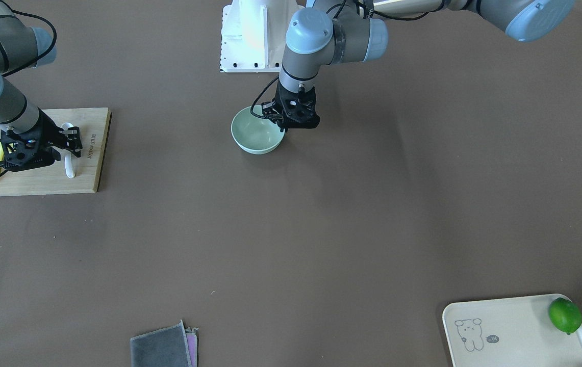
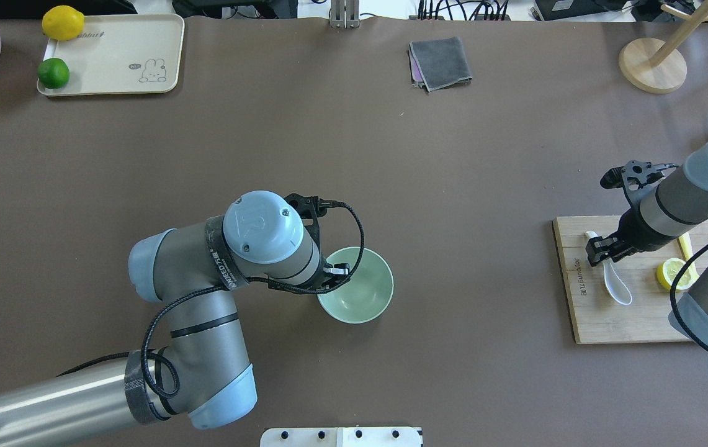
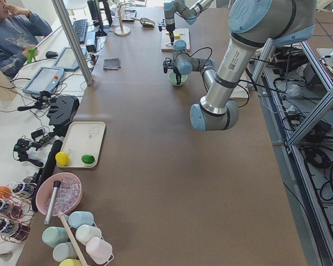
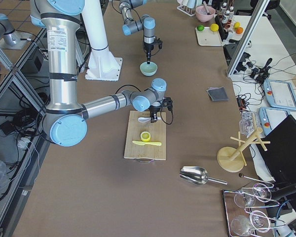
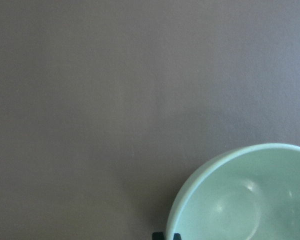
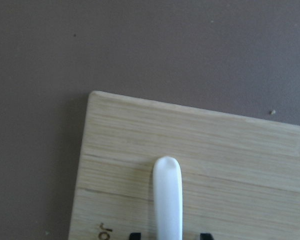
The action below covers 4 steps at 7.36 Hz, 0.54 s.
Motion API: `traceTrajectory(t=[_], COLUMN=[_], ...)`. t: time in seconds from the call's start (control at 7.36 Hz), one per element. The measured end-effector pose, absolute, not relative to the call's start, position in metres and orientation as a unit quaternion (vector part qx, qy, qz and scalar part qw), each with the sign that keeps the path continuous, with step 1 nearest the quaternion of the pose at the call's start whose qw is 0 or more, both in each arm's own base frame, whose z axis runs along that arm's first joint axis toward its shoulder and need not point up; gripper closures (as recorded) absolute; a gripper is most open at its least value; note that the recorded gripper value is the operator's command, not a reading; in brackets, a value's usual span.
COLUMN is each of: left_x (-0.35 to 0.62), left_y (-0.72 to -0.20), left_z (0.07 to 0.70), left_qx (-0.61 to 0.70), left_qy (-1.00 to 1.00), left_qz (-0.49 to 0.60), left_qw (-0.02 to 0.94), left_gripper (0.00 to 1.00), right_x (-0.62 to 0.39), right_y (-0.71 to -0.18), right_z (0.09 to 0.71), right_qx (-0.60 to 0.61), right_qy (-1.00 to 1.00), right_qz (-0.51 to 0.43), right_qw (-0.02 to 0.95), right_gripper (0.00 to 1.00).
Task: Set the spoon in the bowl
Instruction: 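Grasp the white spoon handle with the right gripper and lift it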
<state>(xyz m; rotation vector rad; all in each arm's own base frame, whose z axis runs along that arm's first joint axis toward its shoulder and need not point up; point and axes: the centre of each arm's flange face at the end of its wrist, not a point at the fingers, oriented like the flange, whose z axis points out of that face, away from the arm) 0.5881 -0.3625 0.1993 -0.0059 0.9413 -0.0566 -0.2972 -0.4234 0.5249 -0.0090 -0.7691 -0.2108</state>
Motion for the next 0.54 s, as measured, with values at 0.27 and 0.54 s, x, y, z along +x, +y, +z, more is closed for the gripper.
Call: traceTrajectory(t=[0.27, 0.54], left_x=[0.5863, 0.5836], left_y=[-0.3644, -0.3646], left_z=[0.1973, 0.1955], left_qx=[0.010, 0.014], left_qy=[0.453, 0.455], left_qz=[-0.031, -0.032], left_qw=[0.891, 0.890], left_gripper=[0.03, 0.03], right_x=[-0.2980, -0.2981], right_y=[-0.4238, -0.4236], right_z=[0.5190, 0.5155], right_qx=[-0.001, 0.001], right_qy=[-0.379, -0.382], right_qz=[-0.106, -0.108], right_qw=[0.919, 0.918], right_gripper=[1.00, 1.00])
